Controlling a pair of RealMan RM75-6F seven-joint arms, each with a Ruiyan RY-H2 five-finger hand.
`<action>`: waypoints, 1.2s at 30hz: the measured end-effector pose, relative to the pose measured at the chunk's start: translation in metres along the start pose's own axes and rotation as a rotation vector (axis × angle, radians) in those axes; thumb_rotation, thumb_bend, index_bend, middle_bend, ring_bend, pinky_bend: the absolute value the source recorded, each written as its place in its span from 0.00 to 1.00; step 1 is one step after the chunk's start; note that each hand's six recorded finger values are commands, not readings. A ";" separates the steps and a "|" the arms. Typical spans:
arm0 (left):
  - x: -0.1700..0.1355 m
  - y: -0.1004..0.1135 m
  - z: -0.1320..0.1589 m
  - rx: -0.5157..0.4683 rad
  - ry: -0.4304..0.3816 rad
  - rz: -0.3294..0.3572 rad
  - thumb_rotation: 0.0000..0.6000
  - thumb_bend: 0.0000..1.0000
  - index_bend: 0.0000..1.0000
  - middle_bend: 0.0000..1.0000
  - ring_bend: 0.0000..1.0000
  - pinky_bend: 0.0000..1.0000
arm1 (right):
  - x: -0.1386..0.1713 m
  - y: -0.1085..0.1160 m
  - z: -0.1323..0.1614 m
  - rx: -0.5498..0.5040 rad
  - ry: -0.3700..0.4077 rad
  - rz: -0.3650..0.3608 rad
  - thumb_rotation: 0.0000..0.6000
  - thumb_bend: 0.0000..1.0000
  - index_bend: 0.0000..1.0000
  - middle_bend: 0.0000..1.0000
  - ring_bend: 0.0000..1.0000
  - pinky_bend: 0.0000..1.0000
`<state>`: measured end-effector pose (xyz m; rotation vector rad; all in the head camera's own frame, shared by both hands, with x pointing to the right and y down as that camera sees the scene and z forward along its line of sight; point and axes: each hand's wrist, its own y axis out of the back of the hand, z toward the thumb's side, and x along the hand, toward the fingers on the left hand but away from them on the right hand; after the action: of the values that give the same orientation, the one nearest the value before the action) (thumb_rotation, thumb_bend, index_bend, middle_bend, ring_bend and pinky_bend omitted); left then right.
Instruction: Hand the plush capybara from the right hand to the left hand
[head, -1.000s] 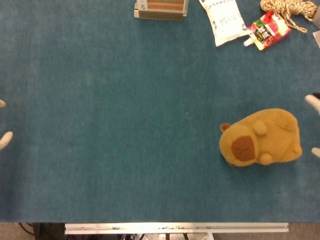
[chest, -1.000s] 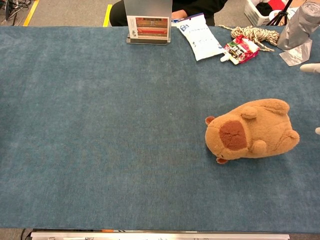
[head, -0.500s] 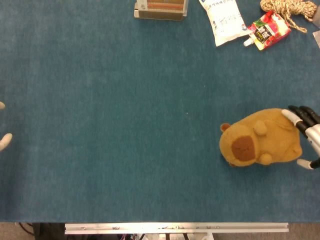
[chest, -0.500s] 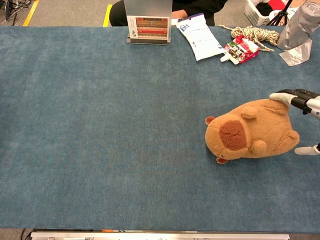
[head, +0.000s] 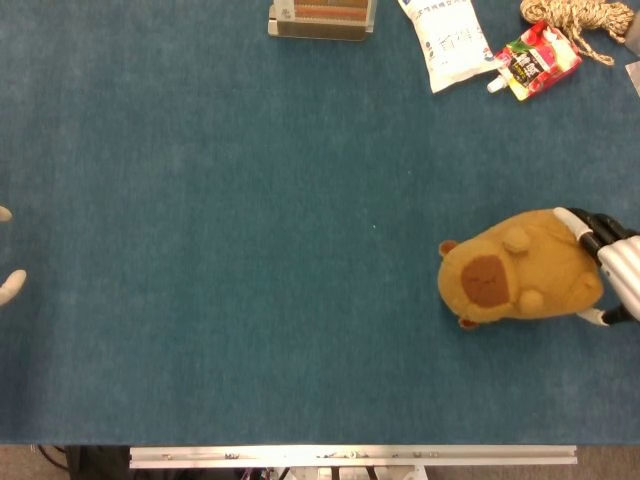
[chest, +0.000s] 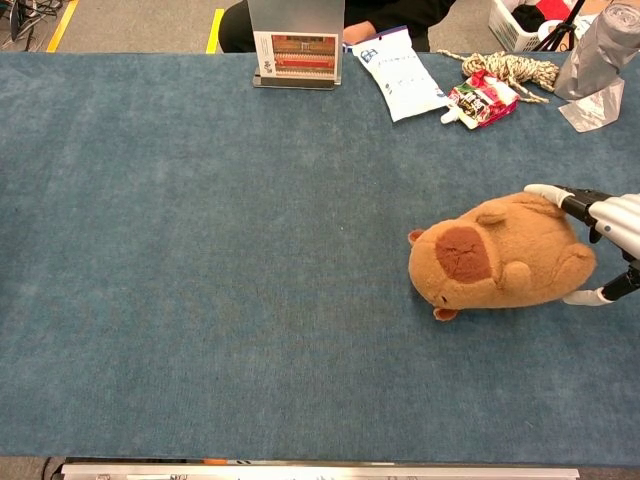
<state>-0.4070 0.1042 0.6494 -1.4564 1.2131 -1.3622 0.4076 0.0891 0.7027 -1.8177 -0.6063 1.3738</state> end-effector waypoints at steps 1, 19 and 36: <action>0.000 0.000 0.000 0.000 0.000 -0.001 1.00 0.15 0.35 0.32 0.33 0.47 | -0.002 -0.001 0.000 -0.006 0.000 -0.017 1.00 0.00 0.18 0.22 0.26 0.51; -0.002 -0.005 -0.001 -0.009 0.008 -0.016 1.00 0.15 0.36 0.32 0.33 0.49 | -0.017 0.001 0.002 -0.120 0.021 -0.280 1.00 0.00 0.67 0.69 0.73 0.78; -0.001 -0.005 0.001 -0.018 0.005 -0.011 1.00 0.15 0.36 0.32 0.33 0.49 | -0.005 0.028 0.016 -0.182 0.082 -0.380 1.00 0.03 0.69 0.69 0.74 0.79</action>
<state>-0.4051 0.1061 0.6541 -1.4749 1.2248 -1.3667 0.3891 0.0729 0.6809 -1.7736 -1.0019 1.0118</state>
